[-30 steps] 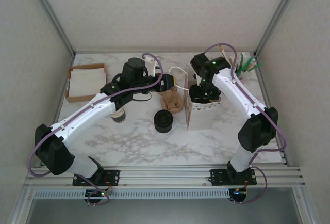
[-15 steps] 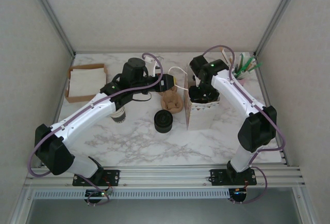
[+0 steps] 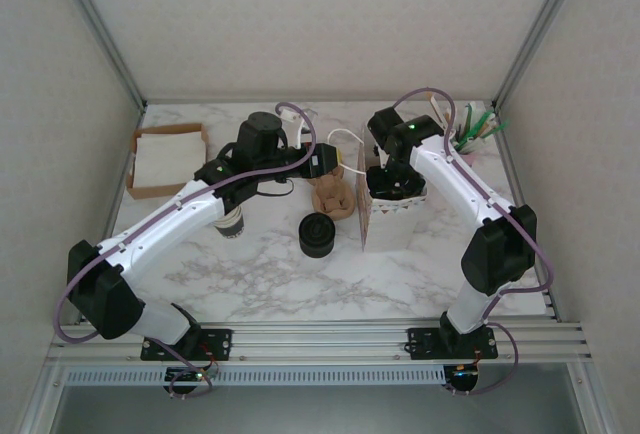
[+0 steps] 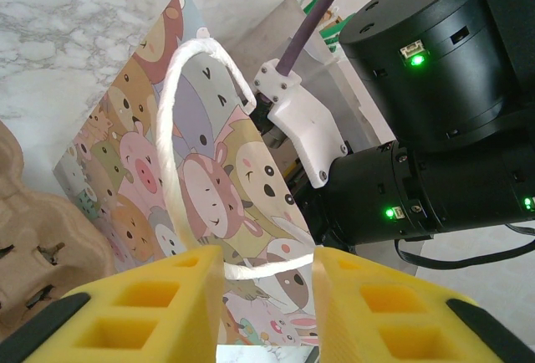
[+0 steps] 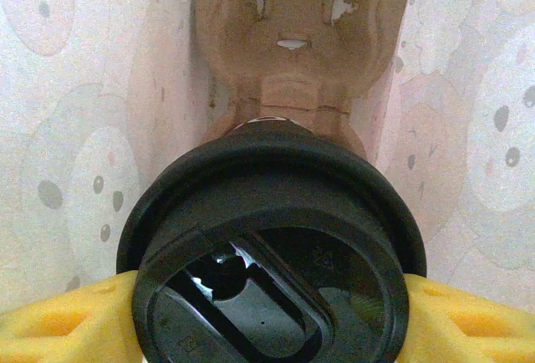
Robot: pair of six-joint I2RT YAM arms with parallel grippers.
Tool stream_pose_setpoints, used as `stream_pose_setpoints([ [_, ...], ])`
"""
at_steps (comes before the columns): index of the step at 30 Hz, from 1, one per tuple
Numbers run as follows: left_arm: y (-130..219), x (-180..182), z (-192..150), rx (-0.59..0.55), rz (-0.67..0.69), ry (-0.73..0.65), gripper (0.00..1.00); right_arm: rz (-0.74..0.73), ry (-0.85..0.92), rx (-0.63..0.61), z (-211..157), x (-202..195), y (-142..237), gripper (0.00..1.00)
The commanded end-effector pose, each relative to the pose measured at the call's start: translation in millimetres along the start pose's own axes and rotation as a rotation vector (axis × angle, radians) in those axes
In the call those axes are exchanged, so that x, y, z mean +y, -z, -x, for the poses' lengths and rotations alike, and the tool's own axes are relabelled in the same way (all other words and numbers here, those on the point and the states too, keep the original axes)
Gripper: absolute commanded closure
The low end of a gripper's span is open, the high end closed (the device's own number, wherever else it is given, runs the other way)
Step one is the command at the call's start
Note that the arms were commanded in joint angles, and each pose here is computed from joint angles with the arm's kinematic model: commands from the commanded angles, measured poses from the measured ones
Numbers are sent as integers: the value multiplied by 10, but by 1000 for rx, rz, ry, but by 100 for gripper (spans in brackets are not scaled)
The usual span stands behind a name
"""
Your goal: Pack the takeout coffee
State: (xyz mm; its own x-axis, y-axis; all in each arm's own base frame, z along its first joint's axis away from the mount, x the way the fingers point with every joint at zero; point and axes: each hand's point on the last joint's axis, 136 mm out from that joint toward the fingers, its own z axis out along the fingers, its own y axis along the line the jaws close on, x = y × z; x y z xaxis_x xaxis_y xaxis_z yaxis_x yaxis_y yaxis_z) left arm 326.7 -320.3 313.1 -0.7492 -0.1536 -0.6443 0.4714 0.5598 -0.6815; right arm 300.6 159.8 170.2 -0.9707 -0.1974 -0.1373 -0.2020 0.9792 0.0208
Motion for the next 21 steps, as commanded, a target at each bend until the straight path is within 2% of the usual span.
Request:
stream_pose_setpoints([
  [1,96,-112,117,-29,-21,-18,66,6,-5,7,-23,-18,-40,32],
  [21,65,-49,110,-33,1,-7,66,-4,-6,18,-66,-38,-175,32],
])
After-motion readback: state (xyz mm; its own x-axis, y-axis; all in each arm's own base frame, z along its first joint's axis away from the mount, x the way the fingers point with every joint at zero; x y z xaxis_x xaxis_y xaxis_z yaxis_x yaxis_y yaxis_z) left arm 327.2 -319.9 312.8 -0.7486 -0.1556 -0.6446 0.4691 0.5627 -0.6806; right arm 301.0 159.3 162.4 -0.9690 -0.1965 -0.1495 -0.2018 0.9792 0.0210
